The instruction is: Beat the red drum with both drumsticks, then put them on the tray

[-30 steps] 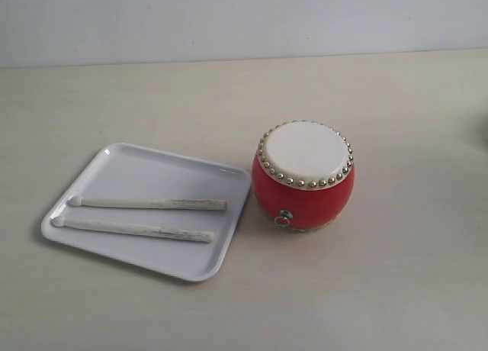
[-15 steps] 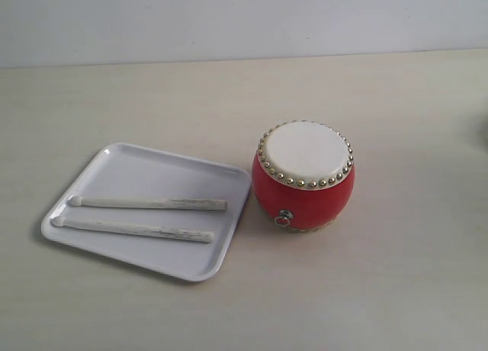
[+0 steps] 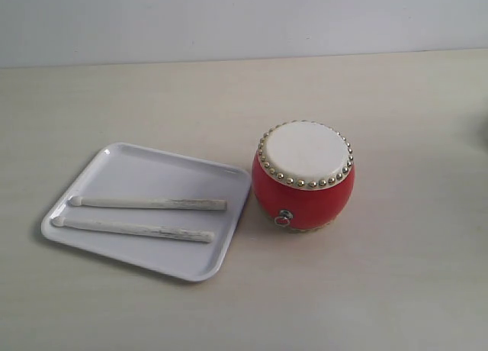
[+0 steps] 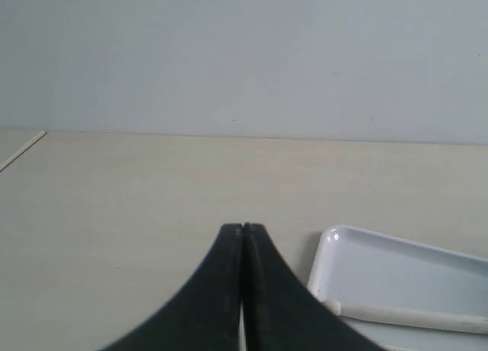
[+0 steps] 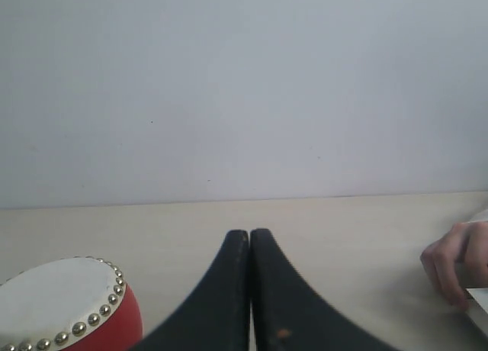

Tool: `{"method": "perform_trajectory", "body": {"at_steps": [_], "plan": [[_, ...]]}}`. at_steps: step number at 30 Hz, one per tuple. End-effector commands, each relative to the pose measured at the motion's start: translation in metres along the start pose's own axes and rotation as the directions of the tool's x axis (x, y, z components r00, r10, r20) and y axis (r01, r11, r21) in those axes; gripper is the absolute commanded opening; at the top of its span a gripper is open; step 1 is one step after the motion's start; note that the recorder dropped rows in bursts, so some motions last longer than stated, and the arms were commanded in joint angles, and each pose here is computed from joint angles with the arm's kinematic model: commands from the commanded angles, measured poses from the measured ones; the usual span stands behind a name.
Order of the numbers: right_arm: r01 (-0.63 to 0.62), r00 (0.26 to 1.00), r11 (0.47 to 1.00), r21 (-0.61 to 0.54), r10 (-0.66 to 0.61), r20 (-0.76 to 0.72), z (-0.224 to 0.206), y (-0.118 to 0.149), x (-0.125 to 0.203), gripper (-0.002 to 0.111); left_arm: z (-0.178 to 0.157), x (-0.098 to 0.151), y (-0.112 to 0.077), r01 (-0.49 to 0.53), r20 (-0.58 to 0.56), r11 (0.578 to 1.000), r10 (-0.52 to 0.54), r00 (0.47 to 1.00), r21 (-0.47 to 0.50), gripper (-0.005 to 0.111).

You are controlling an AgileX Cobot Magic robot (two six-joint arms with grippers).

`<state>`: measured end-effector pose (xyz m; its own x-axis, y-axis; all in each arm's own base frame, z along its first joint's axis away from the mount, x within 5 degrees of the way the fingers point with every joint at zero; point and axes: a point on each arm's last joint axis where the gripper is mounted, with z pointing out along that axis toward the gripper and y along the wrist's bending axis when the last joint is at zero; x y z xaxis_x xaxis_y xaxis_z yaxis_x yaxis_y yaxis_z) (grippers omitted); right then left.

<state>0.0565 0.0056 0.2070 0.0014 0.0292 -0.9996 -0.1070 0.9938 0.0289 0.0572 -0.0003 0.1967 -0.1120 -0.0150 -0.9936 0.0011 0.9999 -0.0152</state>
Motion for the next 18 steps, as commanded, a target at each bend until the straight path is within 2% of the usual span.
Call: {"method": "perform_trajectory", "body": {"at_steps": [1,18], "plan": [[-0.001,1.000,1.000,0.004,0.001,0.004,-0.0003,-0.0003,0.0010,0.000,-0.0001,0.0007,-0.0003,0.010,0.005,1.000,-0.010,1.000,0.006,0.000],[-0.001,1.000,1.000,0.004,0.001,0.004,-0.0003,-0.0003,0.0010,0.000,-0.0011,0.0001,-0.0003,0.010,0.018,1.000,-0.010,1.000,0.006,0.000]]}}
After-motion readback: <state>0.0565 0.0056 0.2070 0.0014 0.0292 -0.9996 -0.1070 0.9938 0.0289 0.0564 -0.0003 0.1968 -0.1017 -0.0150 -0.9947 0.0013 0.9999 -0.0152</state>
